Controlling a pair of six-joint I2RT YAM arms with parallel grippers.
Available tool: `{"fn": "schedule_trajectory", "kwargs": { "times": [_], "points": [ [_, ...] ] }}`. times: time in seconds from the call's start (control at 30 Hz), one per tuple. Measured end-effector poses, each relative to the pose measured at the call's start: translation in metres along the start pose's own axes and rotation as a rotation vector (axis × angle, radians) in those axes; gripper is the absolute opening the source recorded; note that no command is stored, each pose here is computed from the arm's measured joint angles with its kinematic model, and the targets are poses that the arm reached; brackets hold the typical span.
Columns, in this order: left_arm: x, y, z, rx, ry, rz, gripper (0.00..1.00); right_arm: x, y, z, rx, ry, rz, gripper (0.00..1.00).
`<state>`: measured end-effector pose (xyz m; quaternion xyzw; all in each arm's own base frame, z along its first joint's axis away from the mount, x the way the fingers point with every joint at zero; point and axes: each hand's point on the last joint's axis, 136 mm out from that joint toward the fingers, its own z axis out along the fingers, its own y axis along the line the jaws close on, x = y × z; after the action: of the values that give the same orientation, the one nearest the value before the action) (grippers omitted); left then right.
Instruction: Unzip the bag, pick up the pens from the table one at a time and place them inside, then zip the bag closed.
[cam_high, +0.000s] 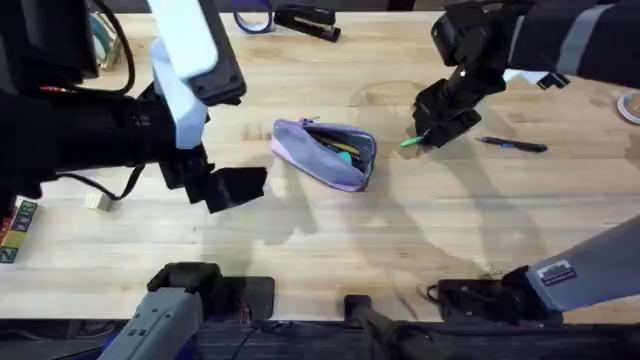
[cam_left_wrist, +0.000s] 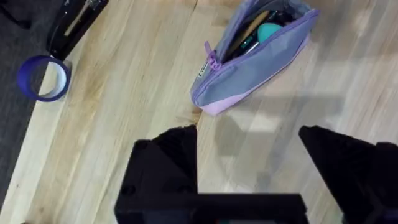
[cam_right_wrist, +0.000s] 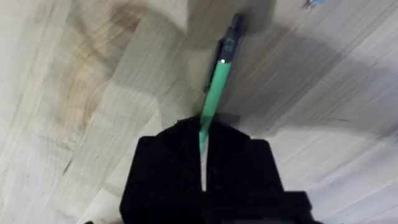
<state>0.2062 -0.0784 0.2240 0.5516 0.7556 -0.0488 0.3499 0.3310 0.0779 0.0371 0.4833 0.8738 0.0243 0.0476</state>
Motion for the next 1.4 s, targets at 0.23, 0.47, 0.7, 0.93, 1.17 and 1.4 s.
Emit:
{"fn": "schedule_trajectory", "kwargs": {
  "times": [0.23, 0.47, 0.7, 0.93, 1.17, 1.4],
  "points": [
    [0.000, 0.000, 0.000, 0.000, 0.000, 0.000, 0.993, -0.001, 0.005, -0.002, -0.005, 0.003, -0.155, 0.028],
    [0.000, 0.000, 0.000, 0.000, 0.000, 0.000, 0.993, -0.004, 0.028, -0.023, -0.075, -0.007, -0.376, 0.030],
    [0.000, 0.000, 0.000, 0.000, 0.000, 0.000, 0.993, 0.006, 0.054, -0.075, -0.269, -0.022, -0.703, 0.031],
    [0.000, 0.000, 0.000, 0.000, 0.000, 0.000, 0.993, 0.037, 0.059, -0.101, -0.436, 0.026, -1.108, 0.031],
    [0.000, 0.000, 0.000, 0.000, 0.000, 0.000, 0.993, 0.067, 0.064, -0.114, -0.613, 0.106, -1.325, 0.031],
    [0.000, 0.000, 0.000, 0.000, 0.000, 0.000, 0.993, 0.092, 0.054, -0.134, -0.694, 0.085, -1.576, 0.031]
  ]
}}
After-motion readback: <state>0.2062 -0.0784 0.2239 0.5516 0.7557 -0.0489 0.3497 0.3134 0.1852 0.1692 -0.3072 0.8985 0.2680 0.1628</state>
